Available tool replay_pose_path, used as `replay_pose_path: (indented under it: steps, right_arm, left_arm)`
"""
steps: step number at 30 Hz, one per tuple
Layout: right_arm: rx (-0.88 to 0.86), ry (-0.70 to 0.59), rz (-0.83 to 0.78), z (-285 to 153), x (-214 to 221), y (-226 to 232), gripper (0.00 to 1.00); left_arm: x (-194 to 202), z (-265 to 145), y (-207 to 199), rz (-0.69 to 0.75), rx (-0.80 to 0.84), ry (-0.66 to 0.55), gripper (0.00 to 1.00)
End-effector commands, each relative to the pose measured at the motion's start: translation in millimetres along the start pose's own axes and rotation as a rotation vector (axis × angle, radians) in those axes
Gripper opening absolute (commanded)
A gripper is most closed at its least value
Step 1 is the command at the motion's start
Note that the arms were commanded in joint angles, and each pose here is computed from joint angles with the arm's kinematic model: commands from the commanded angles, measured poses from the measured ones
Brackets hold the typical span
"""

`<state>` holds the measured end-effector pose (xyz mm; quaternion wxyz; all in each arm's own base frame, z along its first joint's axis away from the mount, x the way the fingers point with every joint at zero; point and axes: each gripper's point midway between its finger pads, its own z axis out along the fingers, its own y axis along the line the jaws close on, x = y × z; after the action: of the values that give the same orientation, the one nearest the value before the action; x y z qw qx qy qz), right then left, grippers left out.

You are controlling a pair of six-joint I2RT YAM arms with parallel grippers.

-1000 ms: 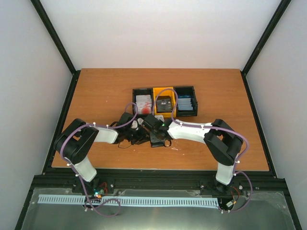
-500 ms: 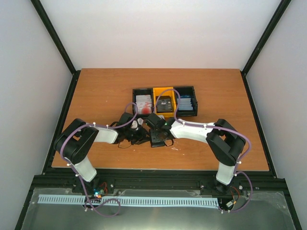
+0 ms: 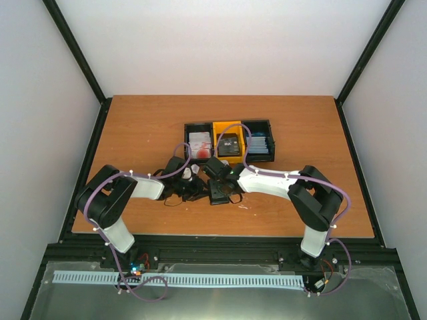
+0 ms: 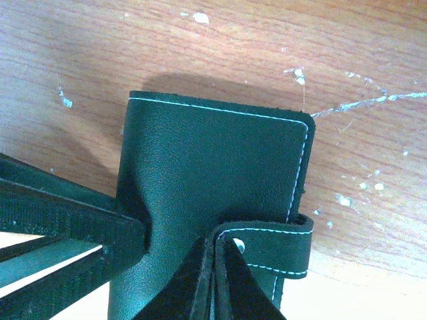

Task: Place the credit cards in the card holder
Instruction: Close the card holder at the center of the board.

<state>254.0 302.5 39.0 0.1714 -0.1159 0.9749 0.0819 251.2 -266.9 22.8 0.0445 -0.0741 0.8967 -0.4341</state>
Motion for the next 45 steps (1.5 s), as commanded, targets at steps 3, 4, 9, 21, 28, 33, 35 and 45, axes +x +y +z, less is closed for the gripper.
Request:
replay_pose_path:
  steps: [3, 4, 9, 21, 28, 33, 35, 45]
  right_arm:
    - [0.016, -0.034, -0.028, -9, -11, -3, 0.08]
    - [0.012, -0.036, -0.029, -10, -12, -1, 0.09]
    - [0.02, -0.034, -0.035, -11, -11, -4, 0.16]
    - [0.036, -0.022, -0.081, -1, -12, -3, 0.08]
    - [0.025, 0.002, -0.067, 4, -6, -1, 0.03]
    - [0.008, -0.035, -0.055, -10, -15, 1, 0.03]
    - [0.006, -0.049, -0.051, -16, -17, 1, 0.03]
    - [-0.001, -0.042, -0.061, -20, -15, 2, 0.03]
  left_arm:
    - [11, 1, 29, -0.067, -0.093, 0.026, 0.26]
    - [11, 1, 29, -0.067, -0.093, 0.025, 0.26]
    - [11, 1, 29, -0.068, -0.093, 0.026, 0.26]
    - [11, 1, 30, -0.07, -0.095, 0.026, 0.26]
    - [12, 1, 31, -0.072, -0.096, 0.027, 0.26]
    - [12, 1, 31, -0.072, -0.095, 0.027, 0.26]
    - [13, 1, 31, -0.071, -0.095, 0.027, 0.26]
    - [11, 1, 29, -0.068, -0.092, 0.025, 0.26]
